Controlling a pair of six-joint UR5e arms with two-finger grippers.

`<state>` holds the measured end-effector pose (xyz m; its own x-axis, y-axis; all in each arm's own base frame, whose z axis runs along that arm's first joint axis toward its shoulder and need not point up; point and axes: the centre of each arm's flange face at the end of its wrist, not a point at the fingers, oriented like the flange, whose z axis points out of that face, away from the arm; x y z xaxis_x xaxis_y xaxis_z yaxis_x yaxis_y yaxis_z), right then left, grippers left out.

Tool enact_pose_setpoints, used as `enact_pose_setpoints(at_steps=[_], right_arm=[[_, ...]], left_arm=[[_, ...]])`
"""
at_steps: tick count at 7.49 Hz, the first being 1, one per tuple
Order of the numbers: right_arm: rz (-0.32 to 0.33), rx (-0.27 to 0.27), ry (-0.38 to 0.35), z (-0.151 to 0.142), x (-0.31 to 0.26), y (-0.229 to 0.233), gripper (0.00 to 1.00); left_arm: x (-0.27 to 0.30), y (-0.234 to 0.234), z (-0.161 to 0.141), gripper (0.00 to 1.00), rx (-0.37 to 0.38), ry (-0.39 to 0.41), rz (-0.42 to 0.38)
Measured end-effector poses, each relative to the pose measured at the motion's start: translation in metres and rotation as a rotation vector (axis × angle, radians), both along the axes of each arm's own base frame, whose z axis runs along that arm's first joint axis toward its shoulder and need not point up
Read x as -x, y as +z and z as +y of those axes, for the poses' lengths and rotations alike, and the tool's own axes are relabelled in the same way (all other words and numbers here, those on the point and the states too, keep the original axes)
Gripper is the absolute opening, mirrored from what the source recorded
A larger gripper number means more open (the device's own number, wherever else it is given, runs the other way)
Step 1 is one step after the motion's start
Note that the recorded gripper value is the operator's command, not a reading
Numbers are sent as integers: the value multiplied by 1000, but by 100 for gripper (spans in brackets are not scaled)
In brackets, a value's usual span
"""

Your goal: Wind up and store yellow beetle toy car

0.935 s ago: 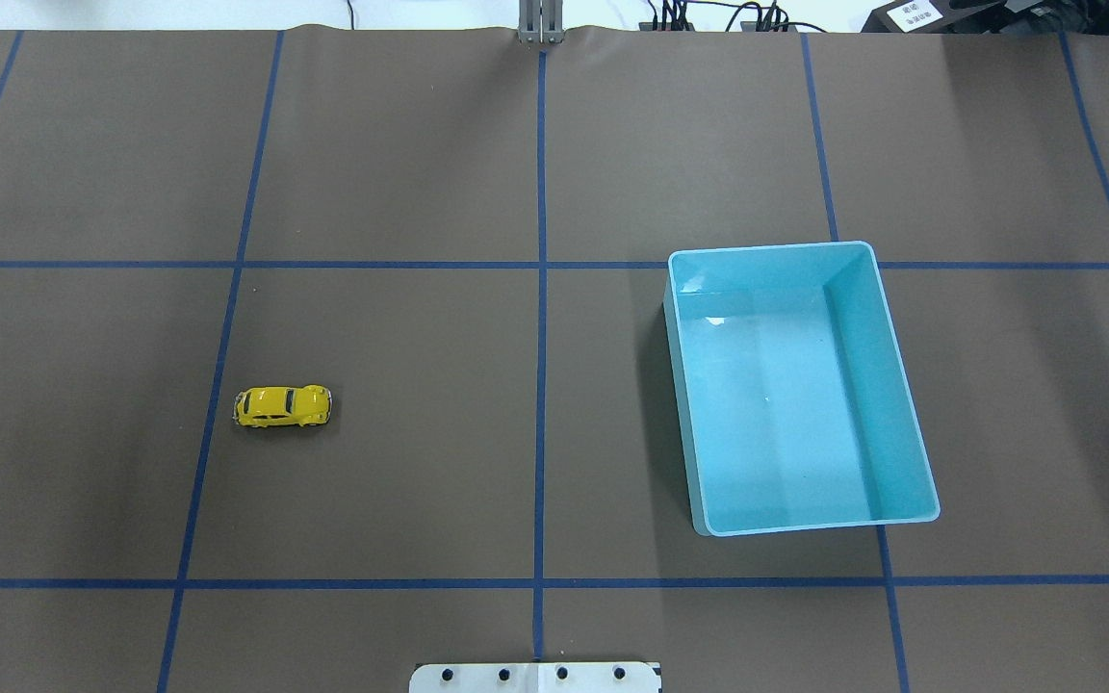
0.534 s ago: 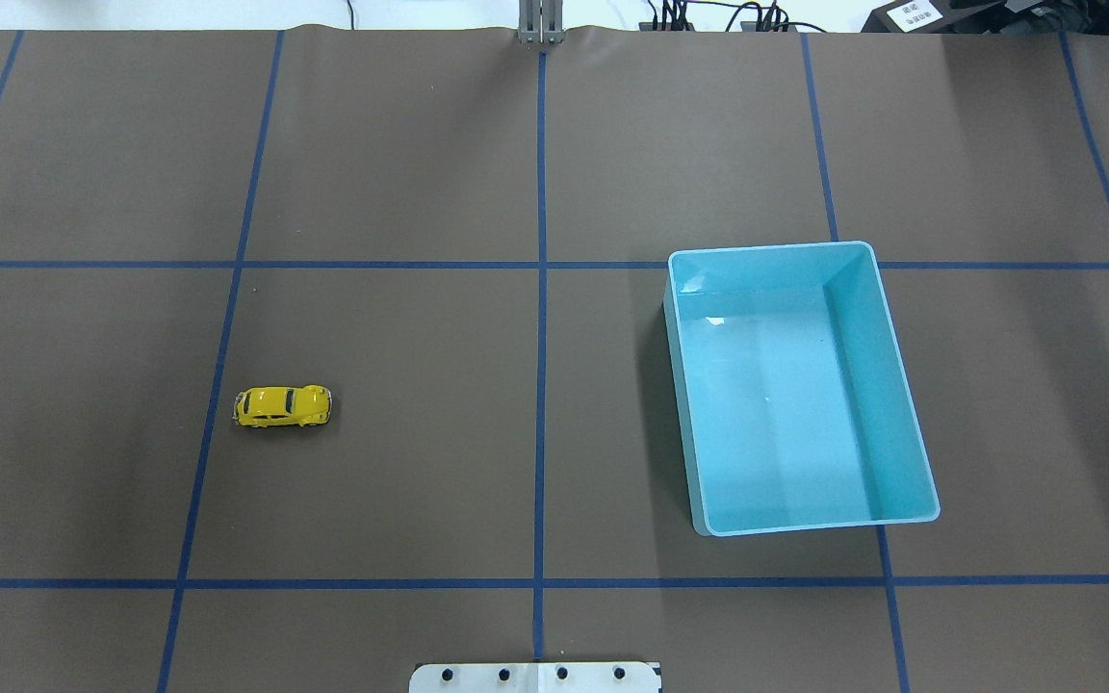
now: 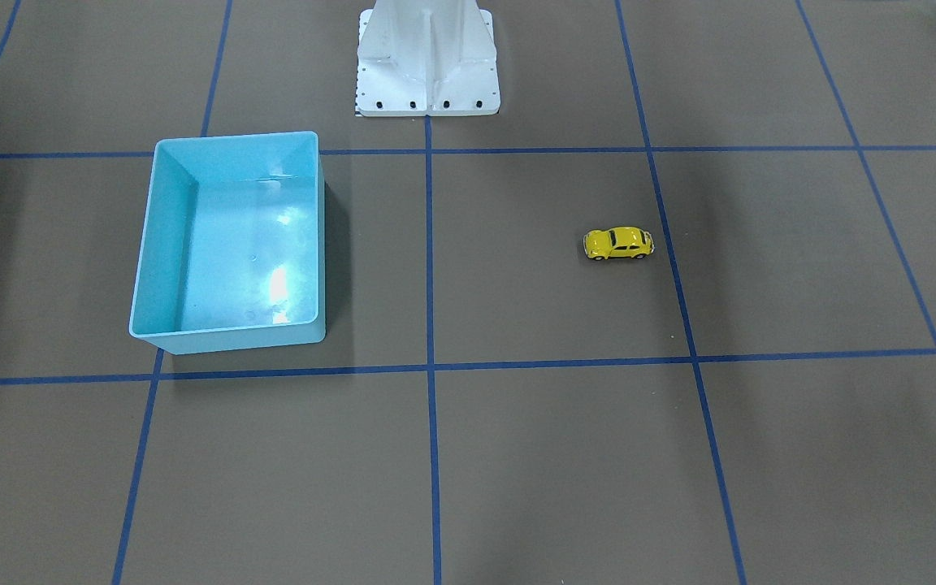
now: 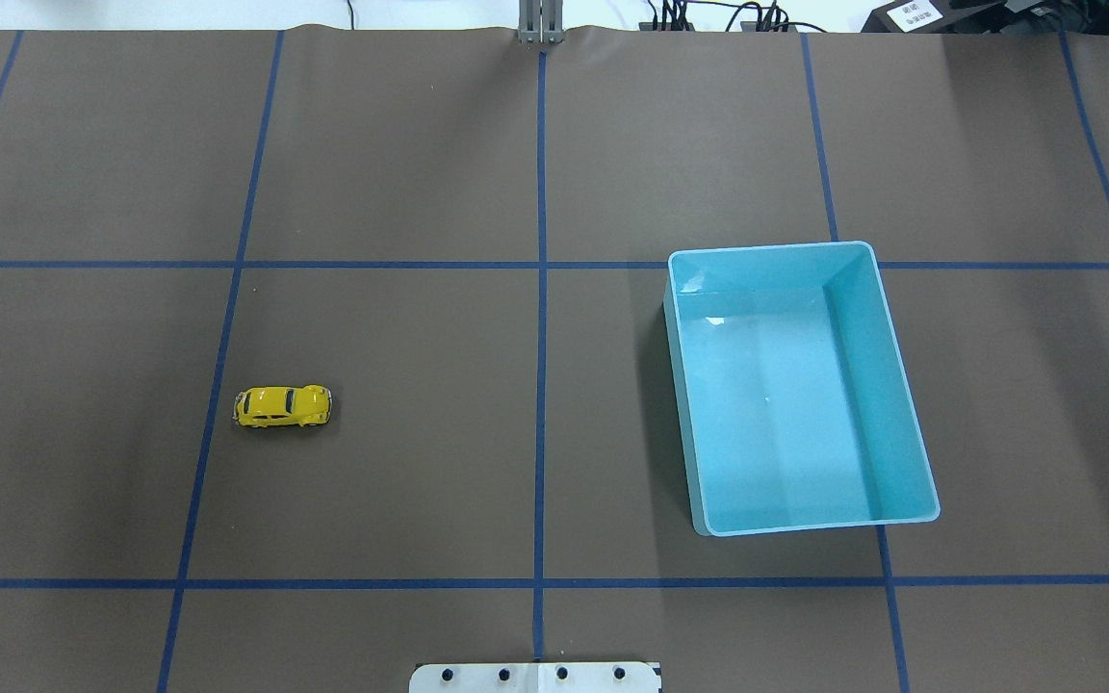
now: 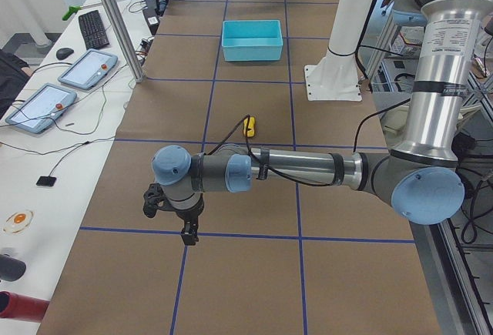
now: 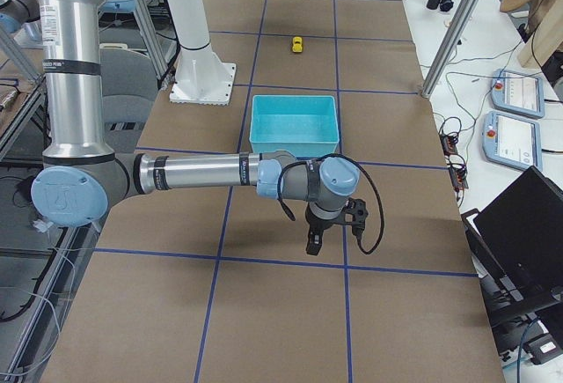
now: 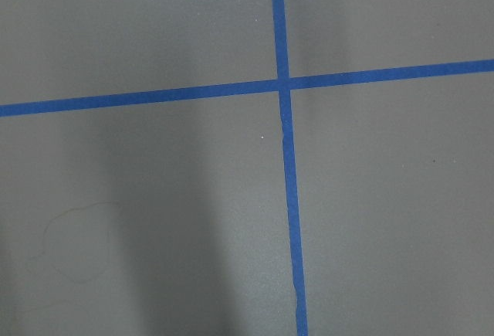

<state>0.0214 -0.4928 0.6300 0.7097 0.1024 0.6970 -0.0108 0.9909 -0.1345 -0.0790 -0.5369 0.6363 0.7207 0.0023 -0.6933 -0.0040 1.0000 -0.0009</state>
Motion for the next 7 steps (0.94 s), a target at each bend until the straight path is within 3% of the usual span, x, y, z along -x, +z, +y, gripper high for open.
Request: enact_pose_setpoints(at_steps=[7], right_arm=[[16, -71, -4, -29, 2, -31, 100]], left_arm=[[-1, -19, -2, 100, -37, 2, 4]])
